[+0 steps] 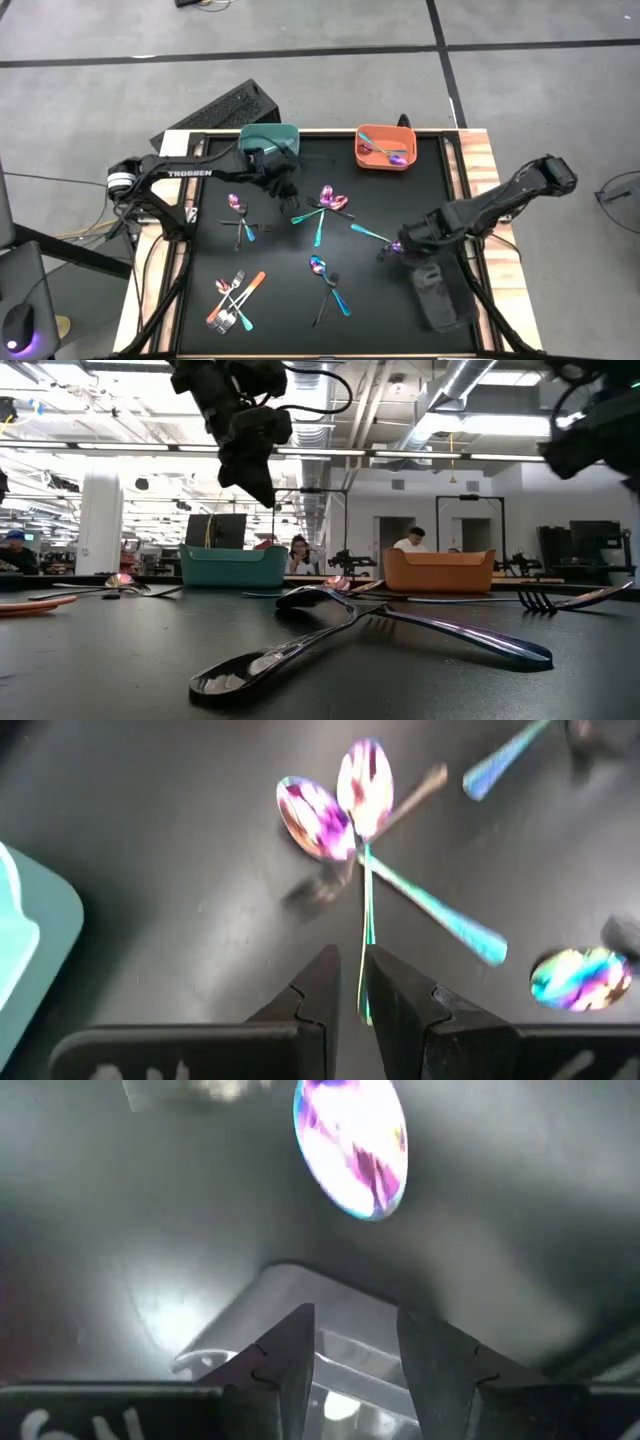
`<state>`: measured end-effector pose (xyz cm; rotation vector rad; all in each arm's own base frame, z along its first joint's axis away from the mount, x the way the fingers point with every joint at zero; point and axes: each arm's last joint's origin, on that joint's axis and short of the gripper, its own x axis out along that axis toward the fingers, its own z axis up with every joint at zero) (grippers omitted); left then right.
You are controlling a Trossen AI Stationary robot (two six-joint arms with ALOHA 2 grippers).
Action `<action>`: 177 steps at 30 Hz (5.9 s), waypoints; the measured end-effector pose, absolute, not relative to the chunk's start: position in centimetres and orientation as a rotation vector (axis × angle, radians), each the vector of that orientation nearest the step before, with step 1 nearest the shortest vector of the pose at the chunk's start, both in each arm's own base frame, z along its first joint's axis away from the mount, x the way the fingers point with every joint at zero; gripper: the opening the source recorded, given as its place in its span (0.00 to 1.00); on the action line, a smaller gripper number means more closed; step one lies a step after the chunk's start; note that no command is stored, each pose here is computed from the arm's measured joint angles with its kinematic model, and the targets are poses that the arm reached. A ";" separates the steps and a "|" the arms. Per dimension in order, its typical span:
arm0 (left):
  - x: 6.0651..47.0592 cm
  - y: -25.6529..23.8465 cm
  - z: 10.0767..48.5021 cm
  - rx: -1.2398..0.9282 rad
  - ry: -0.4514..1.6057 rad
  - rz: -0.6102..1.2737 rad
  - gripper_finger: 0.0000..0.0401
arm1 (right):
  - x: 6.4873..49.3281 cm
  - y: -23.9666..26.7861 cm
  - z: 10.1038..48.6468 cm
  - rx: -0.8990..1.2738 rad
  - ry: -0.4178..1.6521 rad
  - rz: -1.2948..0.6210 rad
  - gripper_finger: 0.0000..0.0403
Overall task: Sort silverware by color (type)
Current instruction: Adjust the black bin, then put the black fork into the black bin
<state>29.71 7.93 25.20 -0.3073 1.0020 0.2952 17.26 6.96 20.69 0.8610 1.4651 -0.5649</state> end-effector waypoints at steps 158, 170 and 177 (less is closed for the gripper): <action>31.6 5.4 26.2 -0.463 0.774 0.491 0.10 | 22.5 1.4 22.8 0.103 1.403 -0.026 0.01; 32.4 5.9 27.0 -0.452 0.656 0.467 0.10 | 16.1 3.8 27.7 0.715 1.328 -0.227 0.01; 32.6 6.8 27.4 -0.445 0.598 0.476 0.10 | 13.2 8.4 28.2 0.865 1.360 -0.248 0.01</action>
